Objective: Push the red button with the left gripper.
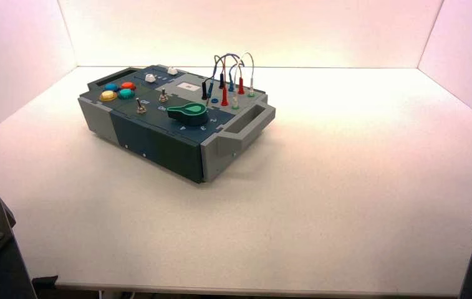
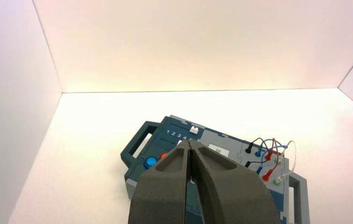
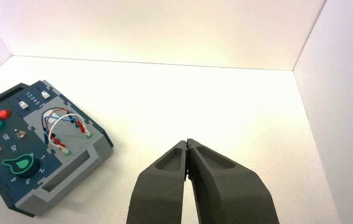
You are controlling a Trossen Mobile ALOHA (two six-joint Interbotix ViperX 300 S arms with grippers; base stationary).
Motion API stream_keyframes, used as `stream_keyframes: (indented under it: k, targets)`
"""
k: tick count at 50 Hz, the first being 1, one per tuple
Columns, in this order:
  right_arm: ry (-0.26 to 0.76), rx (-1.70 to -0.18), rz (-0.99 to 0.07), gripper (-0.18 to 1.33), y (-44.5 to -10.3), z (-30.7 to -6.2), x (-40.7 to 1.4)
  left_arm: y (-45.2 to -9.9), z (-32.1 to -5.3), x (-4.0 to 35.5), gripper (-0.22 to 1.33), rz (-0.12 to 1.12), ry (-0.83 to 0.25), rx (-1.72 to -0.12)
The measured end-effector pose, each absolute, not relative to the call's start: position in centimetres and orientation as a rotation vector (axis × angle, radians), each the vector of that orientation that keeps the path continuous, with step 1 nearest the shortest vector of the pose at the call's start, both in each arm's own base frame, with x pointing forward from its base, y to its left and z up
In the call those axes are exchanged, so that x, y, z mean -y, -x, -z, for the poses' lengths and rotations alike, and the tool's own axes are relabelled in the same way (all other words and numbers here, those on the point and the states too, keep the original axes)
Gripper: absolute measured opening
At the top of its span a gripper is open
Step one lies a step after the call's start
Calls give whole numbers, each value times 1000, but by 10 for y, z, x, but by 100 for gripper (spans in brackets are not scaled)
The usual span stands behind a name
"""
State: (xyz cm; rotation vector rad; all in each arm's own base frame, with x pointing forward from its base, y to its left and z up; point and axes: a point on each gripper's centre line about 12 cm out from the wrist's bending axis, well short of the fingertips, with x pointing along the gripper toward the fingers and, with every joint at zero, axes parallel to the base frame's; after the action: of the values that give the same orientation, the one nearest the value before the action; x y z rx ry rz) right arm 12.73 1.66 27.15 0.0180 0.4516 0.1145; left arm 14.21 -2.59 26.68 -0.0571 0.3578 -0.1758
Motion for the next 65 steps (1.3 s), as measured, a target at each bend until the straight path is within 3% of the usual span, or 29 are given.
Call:
stream_keyframes:
  k: [17,32,52,65]
  targets:
    - [-25,-460,-115,-14,-128,-271,-17,-181,-234,31,-16,164,46,-618]
    - [-25,-483,-115,-14,-132,-268,-18,-247,-208,42,-16,167,6,-858]
    - [-24,-486,-116,-14,-132,-267,-18,-315,-166,59,-16,215,-78,-1025]
    - [-23,-497,-114,-14,-134,-266,-18,-335,-133,63,-16,228,-106,-1116]
